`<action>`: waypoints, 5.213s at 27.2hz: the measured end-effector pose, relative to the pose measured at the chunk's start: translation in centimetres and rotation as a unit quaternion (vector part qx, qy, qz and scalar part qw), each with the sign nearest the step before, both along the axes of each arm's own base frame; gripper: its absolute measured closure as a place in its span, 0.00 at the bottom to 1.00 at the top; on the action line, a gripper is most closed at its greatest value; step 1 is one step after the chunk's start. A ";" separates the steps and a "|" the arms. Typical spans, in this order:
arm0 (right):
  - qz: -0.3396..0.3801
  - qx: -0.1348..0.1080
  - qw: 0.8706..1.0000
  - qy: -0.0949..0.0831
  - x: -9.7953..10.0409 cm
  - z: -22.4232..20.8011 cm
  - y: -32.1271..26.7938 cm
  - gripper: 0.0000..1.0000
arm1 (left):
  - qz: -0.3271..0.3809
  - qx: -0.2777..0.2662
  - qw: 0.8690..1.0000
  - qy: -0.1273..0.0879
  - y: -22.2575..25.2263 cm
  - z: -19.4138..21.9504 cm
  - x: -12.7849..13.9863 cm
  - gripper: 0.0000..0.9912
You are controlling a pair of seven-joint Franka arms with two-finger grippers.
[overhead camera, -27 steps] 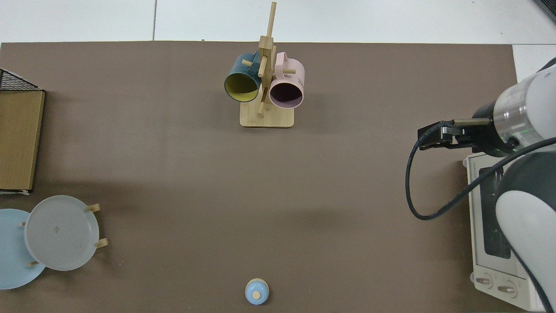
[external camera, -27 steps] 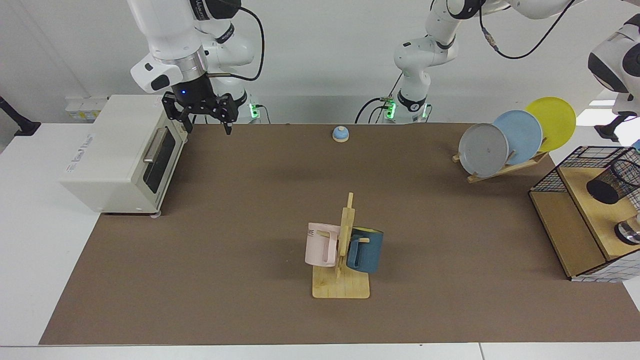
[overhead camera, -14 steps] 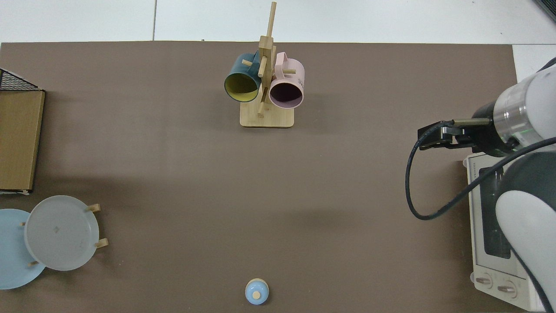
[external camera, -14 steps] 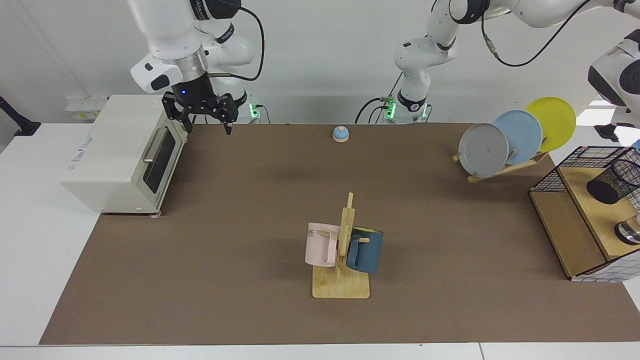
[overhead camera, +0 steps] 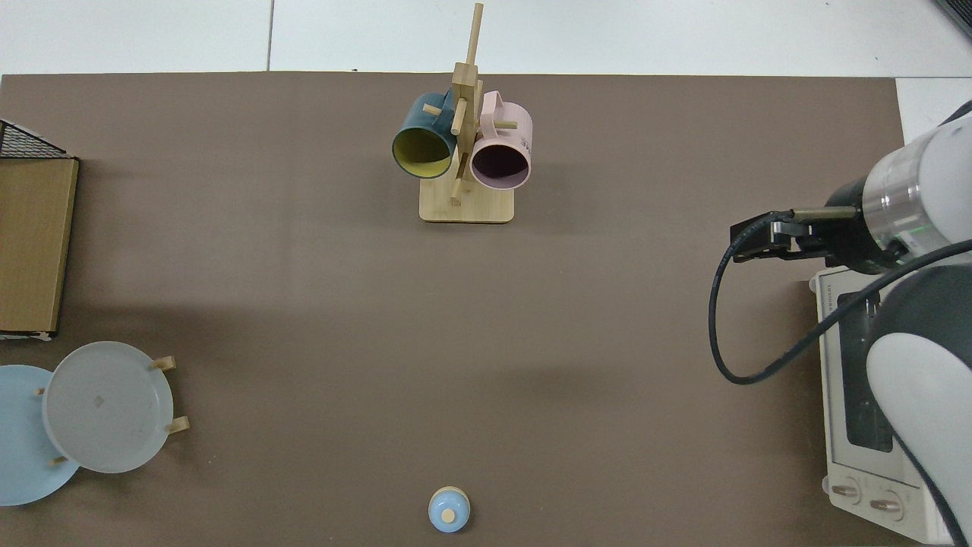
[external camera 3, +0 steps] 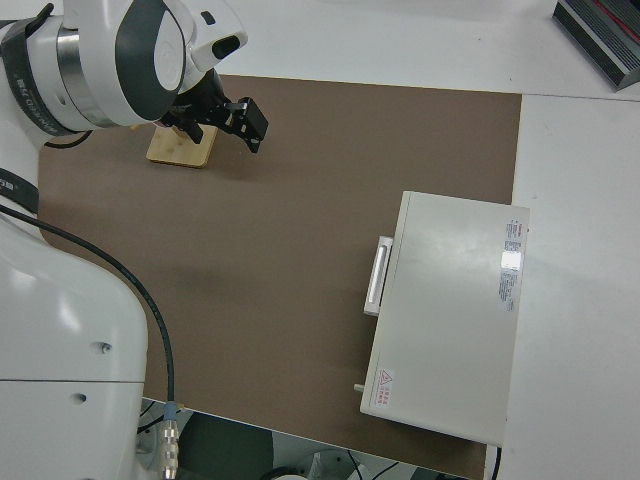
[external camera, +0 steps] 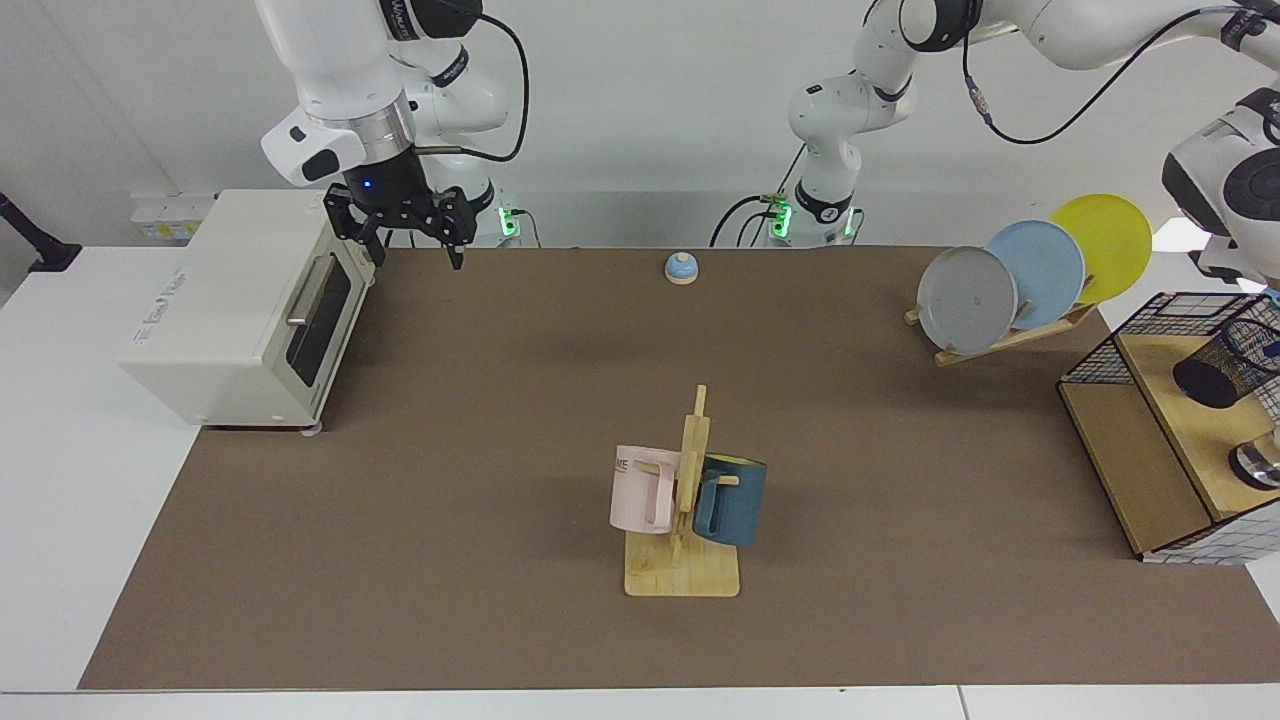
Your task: Put markers into pen holder
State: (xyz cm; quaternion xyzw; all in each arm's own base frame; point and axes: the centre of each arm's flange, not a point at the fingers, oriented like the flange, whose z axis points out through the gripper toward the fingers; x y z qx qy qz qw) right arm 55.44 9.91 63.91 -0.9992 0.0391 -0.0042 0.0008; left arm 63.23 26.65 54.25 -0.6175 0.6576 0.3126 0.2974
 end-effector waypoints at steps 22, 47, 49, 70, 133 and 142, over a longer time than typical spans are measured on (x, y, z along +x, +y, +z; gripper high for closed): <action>0.000 0.000 1.000 0.000 0.0 0.0 0.0 0.00 | 0.013 -0.045 0.999 0.022 -0.3 -3.6 -1.1 0.82; 0.000 0.000 1.000 0.000 0.0 0.0 0.0 0.00 | 0.018 -0.060 0.998 0.031 -0.4 -4.9 -1.6 0.80; 0.000 0.000 1.000 0.000 0.0 0.0 0.0 0.00 | 0.018 -0.060 0.998 0.030 -0.4 -4.8 -1.7 0.79; 0.000 0.000 1.000 0.000 0.0 0.0 0.0 0.00 | 0.012 -0.051 0.999 0.003 -0.6 -0.9 -2.0 0.68; 0.000 0.000 1.000 0.000 0.0 0.0 0.0 0.00 | 0.538 -0.358 0.718 -0.259 -30.8 12.1 -8.6 0.19; 0.000 0.000 1.000 0.000 0.0 0.0 0.0 0.00 | 0.545 -0.353 0.716 -0.257 -30.2 12.3 -8.8 0.00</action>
